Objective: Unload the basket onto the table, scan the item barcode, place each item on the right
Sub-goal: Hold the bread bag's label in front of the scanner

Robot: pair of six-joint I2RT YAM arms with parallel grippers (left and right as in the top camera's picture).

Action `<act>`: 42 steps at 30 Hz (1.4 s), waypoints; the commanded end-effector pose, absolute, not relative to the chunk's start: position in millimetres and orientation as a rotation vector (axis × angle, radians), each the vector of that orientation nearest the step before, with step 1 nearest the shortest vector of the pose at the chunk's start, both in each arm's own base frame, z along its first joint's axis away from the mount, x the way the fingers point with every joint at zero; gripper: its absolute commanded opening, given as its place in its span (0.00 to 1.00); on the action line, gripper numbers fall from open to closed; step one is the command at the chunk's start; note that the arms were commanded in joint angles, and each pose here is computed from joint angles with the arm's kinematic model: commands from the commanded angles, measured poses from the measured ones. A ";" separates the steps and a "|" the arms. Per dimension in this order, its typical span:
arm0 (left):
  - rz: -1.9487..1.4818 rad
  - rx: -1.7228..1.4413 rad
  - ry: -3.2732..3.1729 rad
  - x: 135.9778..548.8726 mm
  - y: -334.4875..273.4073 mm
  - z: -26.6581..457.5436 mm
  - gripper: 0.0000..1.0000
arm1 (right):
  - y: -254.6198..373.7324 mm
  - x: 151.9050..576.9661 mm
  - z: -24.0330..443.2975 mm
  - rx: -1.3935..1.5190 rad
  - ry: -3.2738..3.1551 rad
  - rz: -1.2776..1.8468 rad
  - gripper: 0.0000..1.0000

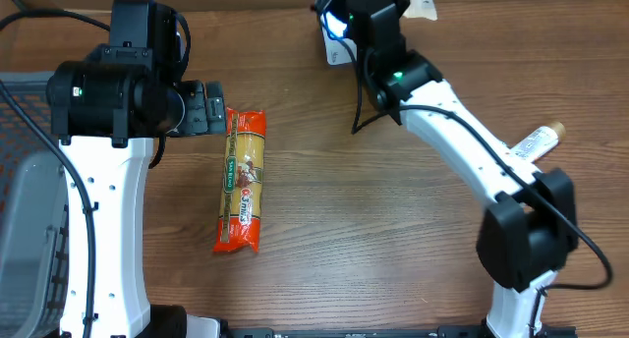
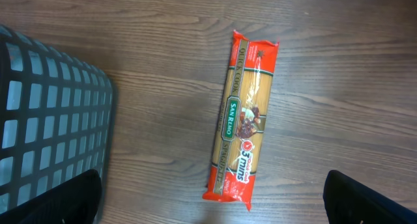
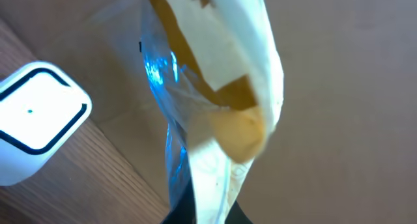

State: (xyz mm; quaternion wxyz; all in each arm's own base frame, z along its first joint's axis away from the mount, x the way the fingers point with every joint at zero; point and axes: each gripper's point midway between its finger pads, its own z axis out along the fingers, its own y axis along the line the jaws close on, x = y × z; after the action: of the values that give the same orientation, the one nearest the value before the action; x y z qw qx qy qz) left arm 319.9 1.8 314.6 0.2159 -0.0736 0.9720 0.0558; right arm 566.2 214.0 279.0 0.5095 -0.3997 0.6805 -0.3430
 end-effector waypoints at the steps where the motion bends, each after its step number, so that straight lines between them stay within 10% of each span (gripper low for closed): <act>1: 0.169 -0.222 2.684 319.4 5.3 316.6 1.00 | 215.5 579.8 274.1 -1.020 1.585 -0.888 0.03; 21: 0.169 -0.222 2.684 319.4 5.3 316.6 1.00 | 212.3 631.5 182.1 -1.299 1.411 -1.077 0.04; 42: 0.169 -0.222 2.684 319.4 5.3 316.6 1.00 | 215.7 619.8 217.4 -1.143 1.474 -0.986 0.04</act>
State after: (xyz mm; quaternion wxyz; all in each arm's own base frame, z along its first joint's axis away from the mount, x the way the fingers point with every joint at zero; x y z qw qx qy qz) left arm 319.9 1.8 314.6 0.2159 -0.0736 0.9720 0.0558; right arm 626.5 212.8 163.3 0.4468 -0.5232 0.5928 -0.4186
